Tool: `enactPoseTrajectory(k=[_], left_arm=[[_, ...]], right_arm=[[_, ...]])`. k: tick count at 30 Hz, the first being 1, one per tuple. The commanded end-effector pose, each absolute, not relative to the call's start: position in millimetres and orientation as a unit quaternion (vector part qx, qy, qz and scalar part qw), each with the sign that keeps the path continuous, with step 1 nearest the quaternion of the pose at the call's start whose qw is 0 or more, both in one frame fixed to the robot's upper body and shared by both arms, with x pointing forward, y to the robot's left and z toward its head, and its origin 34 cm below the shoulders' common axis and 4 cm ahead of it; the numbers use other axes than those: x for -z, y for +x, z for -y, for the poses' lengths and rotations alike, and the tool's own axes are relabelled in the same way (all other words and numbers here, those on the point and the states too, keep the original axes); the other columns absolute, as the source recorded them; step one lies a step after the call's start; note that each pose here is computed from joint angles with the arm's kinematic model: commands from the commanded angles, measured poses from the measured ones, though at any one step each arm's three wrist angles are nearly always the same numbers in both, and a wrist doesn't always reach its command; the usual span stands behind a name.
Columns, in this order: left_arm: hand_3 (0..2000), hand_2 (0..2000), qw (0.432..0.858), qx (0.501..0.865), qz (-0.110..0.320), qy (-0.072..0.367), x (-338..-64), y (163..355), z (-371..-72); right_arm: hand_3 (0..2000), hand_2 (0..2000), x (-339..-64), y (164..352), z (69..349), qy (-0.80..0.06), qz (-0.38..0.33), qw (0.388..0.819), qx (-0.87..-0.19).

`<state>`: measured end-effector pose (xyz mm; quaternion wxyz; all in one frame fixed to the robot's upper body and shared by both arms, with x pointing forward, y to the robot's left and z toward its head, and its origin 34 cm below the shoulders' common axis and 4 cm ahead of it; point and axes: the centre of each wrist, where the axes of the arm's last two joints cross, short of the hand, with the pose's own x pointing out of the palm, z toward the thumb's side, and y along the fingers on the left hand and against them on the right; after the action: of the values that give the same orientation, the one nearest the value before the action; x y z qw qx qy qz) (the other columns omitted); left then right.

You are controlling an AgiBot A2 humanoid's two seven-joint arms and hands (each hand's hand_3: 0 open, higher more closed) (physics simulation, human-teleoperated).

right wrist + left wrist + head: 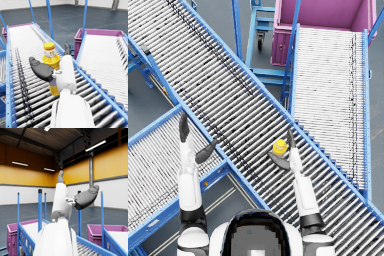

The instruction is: Pick up the oil and place it on the left assembly line, put the cola on the right, and keep Sprite still

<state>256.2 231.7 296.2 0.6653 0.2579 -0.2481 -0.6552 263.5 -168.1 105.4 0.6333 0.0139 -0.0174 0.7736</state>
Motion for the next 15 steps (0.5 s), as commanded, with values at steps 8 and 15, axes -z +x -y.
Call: enactPoseTrajectory(k=[8, 15], left_arm=[[0, 0, 0.672, 0.651, 0.247, 0.251, -295, 261.1, -235], [0, 0, 0.676, 0.651, 0.244, 0.244, -291, 261.0, -236]], right_arm=[[0, 0, -54, 306.9, 152, 0.099, -0.070, 0.635, -0.763], [1633, 2000, -71, 307.4, 146, 0.082, -0.041, 0.633, -0.769]])
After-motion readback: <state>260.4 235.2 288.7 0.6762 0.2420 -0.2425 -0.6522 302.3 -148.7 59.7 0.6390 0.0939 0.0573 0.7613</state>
